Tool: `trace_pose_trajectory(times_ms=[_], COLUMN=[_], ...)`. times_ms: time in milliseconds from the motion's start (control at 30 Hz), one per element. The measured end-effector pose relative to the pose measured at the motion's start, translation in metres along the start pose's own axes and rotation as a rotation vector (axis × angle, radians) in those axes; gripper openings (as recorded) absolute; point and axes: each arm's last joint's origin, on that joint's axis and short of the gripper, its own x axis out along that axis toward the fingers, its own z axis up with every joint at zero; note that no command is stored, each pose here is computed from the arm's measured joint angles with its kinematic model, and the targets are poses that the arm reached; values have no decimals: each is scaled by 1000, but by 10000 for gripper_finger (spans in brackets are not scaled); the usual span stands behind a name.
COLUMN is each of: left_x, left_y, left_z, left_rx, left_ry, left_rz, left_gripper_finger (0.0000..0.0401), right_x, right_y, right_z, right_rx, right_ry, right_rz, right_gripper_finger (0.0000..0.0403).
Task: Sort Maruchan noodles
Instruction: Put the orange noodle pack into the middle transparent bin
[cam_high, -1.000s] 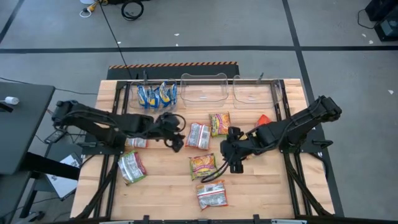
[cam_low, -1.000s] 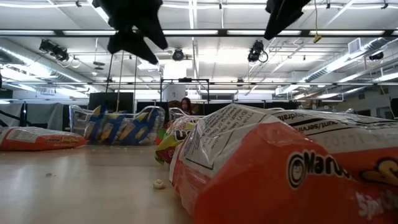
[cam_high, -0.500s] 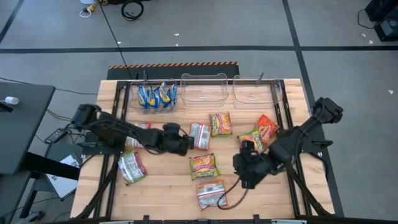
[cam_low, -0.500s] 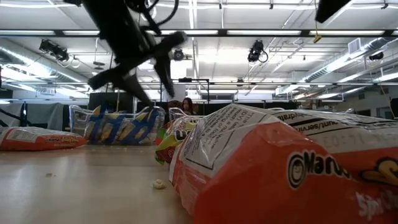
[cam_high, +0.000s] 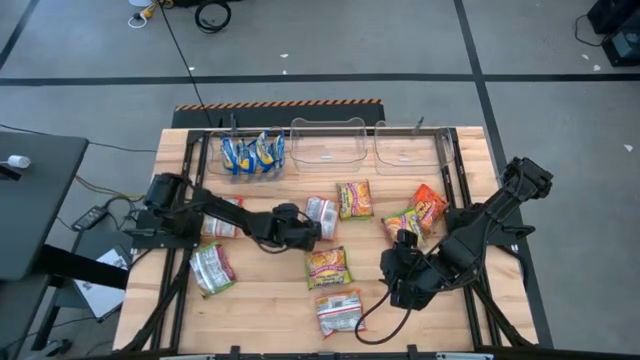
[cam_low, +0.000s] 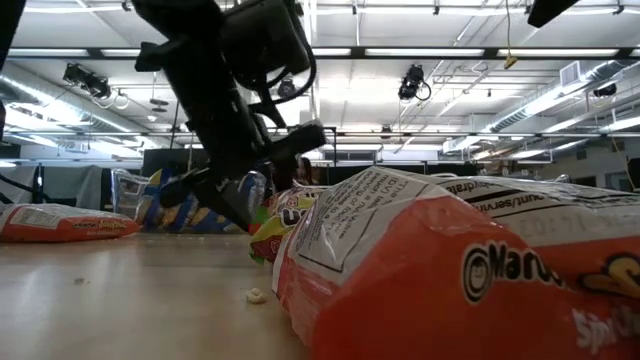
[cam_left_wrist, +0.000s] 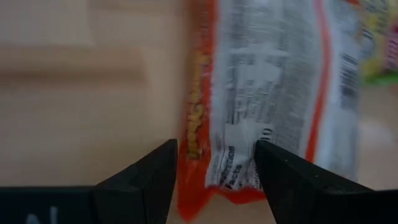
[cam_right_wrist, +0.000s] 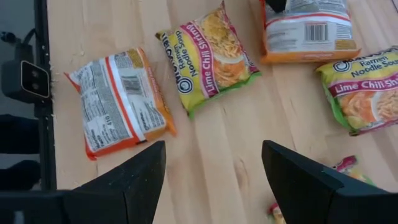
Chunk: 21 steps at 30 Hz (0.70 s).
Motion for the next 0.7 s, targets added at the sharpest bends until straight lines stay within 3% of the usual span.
trace_pose_trajectory(times_ms=[400,533,700], left_x=[13,6,-9], left_y=[1,0,-3], left_z=[-4,3,22], left_rx=[-26,62,192], left_ry=[1,8,-28], left_rz=[9,1,-7], left_gripper_finger=[208,156,44], right_x=[9,15,16], right_y=[-16,-25,-38], right_z=[14,23,35], right_rx=[-15,-7,-9], right_ry=[-3,-5,-29], right_rz=[-54,-76,-70], right_gripper_finger=[270,270,270])
